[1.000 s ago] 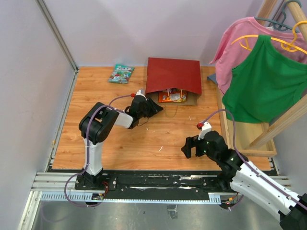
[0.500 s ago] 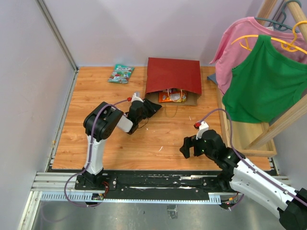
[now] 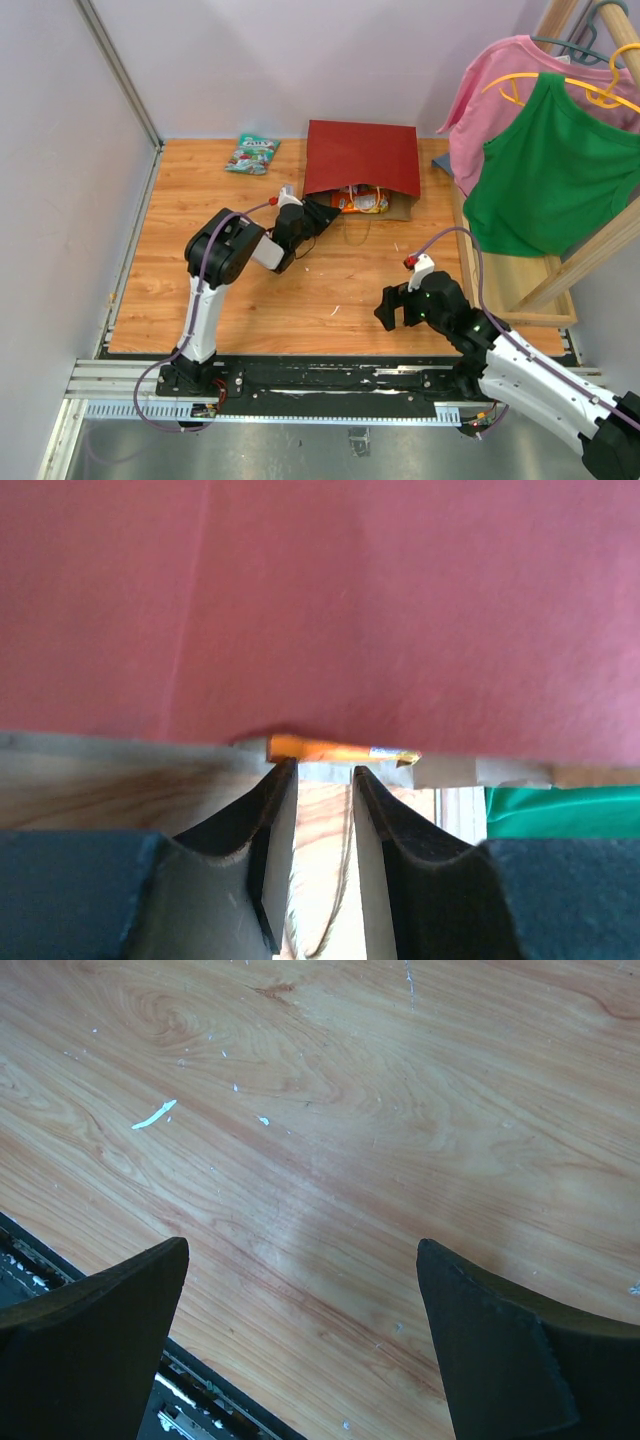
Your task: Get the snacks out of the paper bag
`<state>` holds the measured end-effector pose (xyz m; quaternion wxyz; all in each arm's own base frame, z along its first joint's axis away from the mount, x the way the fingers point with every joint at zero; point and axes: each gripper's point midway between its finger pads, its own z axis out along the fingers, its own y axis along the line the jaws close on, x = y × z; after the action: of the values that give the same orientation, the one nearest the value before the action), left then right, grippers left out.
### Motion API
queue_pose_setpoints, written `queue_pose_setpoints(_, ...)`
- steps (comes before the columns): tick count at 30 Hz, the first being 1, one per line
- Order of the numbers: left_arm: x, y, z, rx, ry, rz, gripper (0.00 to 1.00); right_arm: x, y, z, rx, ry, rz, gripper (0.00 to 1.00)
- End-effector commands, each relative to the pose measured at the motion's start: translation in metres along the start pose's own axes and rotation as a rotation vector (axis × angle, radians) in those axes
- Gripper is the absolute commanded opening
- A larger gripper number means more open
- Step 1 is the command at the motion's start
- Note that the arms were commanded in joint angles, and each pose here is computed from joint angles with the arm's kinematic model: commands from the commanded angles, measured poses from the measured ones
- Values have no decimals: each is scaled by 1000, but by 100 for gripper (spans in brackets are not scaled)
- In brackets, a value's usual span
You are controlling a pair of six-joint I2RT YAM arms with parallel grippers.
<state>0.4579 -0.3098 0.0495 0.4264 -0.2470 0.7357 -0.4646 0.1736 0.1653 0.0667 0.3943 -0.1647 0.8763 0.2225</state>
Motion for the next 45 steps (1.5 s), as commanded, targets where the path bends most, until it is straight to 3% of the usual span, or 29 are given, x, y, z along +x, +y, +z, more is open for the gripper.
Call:
queue_pose_setpoints(1, -12, 1, 12, 2, -45, -13, 34, -3, -2, 0, 0, -23, 2, 98)
queue_pose_setpoints(8, -9, 20, 20, -59, -35, -23, 36, -3, -2, 0, -7, -28, -2, 98)
queue_pose_setpoints(15, -6, 40, 2, -113, -40, -41, 40, -4, 0, 0, -17, -36, -4, 98)
queue_pose_setpoints(45, 1, 54, -5, -122, -23, -60, 45, -1, 3, 1, -38, -29, -7, 98)
